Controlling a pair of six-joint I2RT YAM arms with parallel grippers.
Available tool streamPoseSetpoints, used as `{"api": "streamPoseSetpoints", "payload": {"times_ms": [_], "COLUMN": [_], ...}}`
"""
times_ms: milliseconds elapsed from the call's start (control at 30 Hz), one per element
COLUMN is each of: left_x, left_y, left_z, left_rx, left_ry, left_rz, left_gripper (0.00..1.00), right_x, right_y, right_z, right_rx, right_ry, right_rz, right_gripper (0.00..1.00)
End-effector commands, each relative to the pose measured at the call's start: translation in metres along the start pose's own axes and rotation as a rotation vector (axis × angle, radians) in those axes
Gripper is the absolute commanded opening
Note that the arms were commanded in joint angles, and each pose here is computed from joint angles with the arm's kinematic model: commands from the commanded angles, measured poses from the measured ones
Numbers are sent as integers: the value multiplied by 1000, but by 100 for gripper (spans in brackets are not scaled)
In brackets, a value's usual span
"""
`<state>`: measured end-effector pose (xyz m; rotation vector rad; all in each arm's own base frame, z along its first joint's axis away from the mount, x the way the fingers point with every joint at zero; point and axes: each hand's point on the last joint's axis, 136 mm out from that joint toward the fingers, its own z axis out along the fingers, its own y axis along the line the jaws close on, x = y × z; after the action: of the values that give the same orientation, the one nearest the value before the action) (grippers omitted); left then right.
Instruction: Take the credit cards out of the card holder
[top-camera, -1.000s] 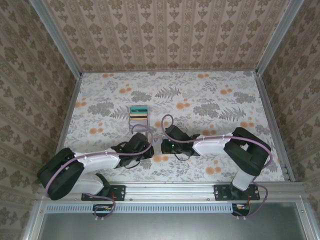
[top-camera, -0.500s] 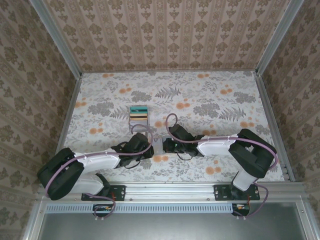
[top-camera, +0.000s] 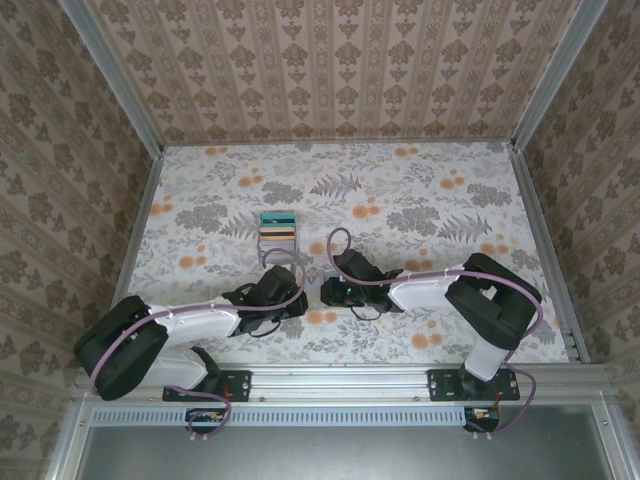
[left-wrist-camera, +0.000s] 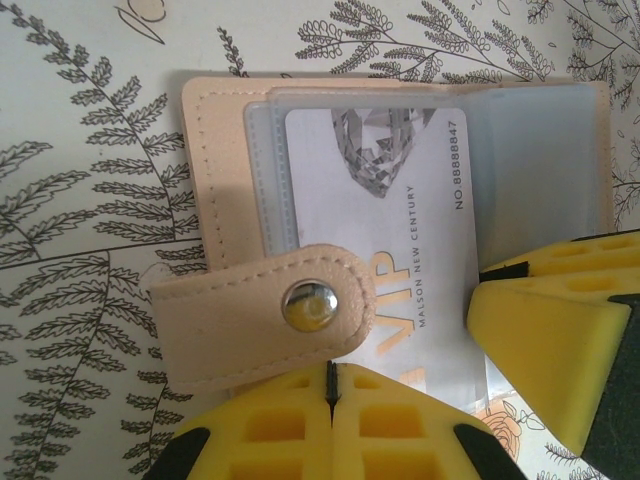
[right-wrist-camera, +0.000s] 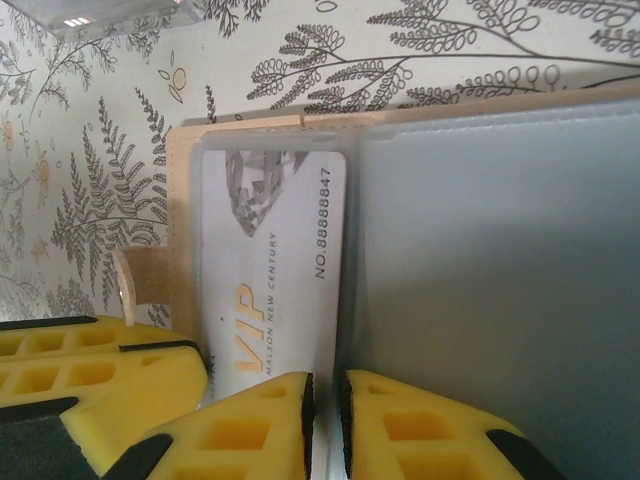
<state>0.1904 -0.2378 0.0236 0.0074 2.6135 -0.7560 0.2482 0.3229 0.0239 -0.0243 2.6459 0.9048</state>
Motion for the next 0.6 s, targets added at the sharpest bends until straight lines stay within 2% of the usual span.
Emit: {"api": "streamPoseSetpoints", "payload": {"times_ms": [0,133,300,567], "left_x": [9,10,10,9], "left_y": [13,11,11,17], "left_z": [0,1,1,-2], "left_rx": [-59,-51,-51,-78], "left_ry": [41,44,46,39], "left_rz": [-6,-4,-2,-7], "left_gripper": [0,0,0,0], "right_x": [1,2,2,-6], "right_y": [4,13,15,6], "right_z": [7,8,6,-11], "right_rx": [-30,-80,-112,-115], "right_ry": [22,35,36,-17], "right_rz": [8,7,24,56], "right_gripper": [18,15,0,0]}}
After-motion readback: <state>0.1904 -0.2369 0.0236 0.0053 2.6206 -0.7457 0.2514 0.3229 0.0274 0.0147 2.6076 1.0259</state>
